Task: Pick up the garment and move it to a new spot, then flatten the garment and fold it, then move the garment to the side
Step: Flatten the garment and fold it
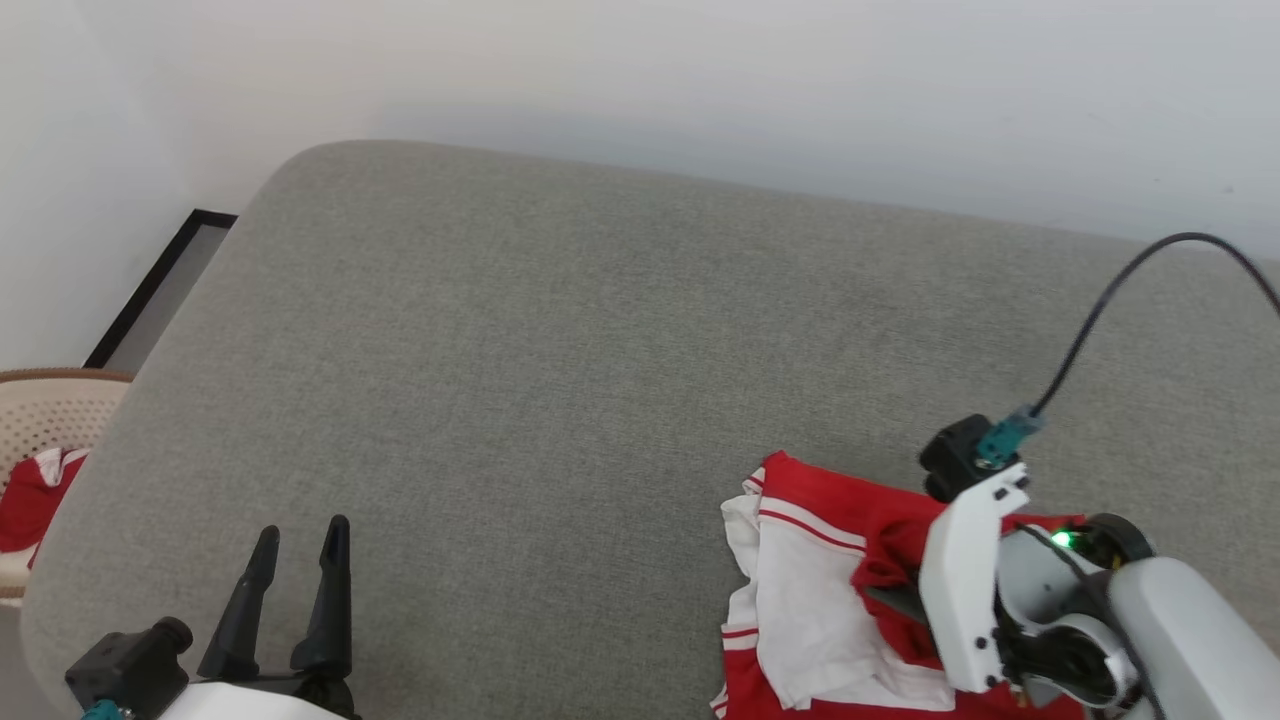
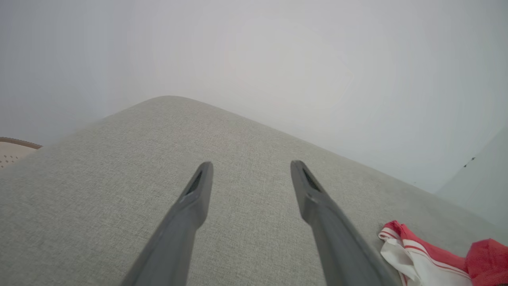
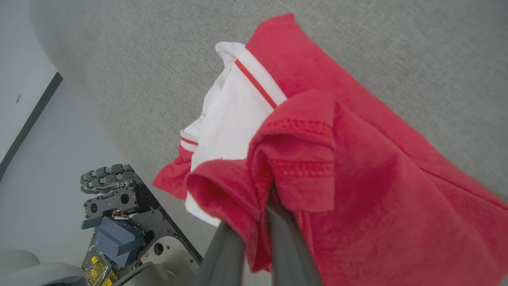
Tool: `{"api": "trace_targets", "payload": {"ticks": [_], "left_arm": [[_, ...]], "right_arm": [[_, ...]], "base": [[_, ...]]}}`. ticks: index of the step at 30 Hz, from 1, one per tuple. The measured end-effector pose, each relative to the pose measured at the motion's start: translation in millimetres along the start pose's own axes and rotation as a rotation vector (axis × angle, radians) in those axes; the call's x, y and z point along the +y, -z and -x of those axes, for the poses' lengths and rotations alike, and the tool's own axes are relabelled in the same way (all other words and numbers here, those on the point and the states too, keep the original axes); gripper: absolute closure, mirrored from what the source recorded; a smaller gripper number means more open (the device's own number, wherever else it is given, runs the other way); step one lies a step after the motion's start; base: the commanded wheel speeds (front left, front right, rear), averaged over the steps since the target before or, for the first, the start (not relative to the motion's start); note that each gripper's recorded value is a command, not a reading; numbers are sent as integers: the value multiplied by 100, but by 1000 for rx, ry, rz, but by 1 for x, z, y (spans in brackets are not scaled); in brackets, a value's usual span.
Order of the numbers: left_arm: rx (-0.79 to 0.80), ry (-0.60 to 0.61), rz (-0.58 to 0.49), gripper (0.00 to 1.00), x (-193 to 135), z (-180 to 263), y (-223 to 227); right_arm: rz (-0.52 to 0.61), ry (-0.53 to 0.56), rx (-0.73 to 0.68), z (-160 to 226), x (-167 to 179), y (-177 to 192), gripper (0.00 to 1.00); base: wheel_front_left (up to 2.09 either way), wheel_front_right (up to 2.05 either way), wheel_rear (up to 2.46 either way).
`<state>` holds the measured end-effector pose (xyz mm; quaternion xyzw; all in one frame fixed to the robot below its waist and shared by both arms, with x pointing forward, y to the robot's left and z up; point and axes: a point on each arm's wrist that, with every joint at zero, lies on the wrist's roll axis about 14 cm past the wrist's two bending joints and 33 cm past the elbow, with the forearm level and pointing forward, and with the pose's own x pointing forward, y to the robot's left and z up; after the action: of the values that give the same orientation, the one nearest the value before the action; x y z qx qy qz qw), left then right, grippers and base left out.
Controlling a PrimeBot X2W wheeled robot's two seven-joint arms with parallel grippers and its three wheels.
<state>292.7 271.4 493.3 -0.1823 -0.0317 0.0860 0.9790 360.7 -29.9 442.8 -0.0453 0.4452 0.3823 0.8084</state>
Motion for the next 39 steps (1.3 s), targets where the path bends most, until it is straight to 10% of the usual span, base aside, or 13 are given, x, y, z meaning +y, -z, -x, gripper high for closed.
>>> {"api": "trace_targets", "payload": {"ticks": [2,5,19,39], "left_arm": [[-2,-7,3,0,2,1,-1],[-4,-13,9,0,3,0,-1],[-18,12,4,0,-1,-17,-6],[-14,131,-62,0,-30,-20,-5]], "right_arm": [[15,-15,6,-9,5,-2,100],[42,-19,2,-16,6,-7,0],[-114,56,-309,41,-36,-40,0],[-171,468,-865,155,-100,-1,0]], "base": [[0,0,0],[0,0,0],[0,0,0],[0,0,0]]}}
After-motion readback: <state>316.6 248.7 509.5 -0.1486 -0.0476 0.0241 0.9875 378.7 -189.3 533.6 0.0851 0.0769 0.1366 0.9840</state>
